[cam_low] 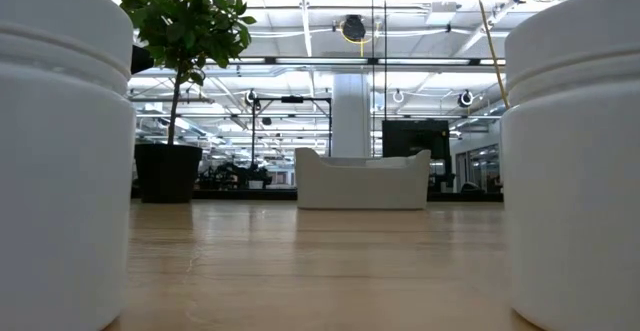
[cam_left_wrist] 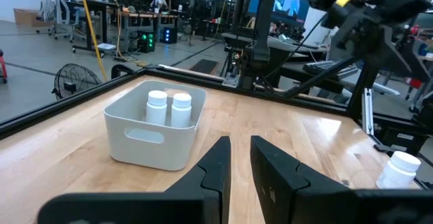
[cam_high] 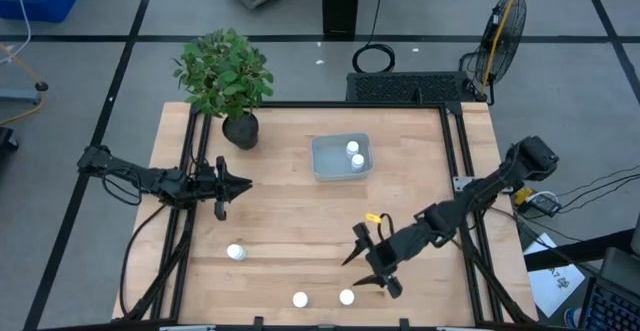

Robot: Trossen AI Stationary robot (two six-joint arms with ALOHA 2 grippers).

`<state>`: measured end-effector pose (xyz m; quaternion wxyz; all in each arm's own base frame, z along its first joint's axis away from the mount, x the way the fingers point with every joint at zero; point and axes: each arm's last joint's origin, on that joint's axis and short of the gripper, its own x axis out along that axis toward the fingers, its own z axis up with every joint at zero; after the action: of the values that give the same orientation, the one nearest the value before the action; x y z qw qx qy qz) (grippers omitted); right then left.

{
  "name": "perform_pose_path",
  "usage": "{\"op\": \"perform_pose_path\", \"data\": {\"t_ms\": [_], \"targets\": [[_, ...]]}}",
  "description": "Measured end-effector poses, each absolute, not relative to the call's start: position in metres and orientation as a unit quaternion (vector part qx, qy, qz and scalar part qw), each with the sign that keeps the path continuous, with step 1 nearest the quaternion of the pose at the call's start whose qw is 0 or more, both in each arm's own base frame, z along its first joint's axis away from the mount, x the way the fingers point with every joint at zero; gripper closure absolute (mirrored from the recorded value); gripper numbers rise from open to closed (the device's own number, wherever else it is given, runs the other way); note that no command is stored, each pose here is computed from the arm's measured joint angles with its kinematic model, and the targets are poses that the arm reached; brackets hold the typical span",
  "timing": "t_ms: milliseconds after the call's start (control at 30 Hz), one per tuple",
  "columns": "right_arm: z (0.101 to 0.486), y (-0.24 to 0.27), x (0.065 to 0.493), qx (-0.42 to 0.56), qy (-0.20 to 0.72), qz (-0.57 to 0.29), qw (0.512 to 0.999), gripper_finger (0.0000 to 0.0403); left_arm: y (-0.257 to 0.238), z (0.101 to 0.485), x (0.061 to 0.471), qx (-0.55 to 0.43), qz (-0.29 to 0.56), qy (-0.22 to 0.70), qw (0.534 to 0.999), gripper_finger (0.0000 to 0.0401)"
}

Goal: Pick and place pill bottles into a basket
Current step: Put the white pill bottle into the white bin

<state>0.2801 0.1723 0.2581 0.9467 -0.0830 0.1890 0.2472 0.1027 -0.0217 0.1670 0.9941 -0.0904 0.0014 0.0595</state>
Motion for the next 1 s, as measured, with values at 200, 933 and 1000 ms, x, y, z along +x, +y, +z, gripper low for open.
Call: {"op": "perform_pose_path", "data": {"t_ms": [200, 933, 1000], "targets": [[0.236, 0.184, 0.291, -0.058, 0.207, 0.248, 0.945, 0.0166, -0.022, 0.167, 0.103, -0.090, 0.060, 0.001, 0.994, 0.0341], [0.179, 0.222, 0.299, -0.005, 0.253, 0.258, 0.933, 0.0165, -0.022, 0.167, 0.103, -0.090, 0.059, 0.001, 0.994, 0.0341], [0.176, 0.223, 0.298, -0.010, 0.254, 0.248, 0.935, 0.0165, -0.022, 0.167, 0.103, -0.090, 0.060, 0.001, 0.994, 0.0341]]}}
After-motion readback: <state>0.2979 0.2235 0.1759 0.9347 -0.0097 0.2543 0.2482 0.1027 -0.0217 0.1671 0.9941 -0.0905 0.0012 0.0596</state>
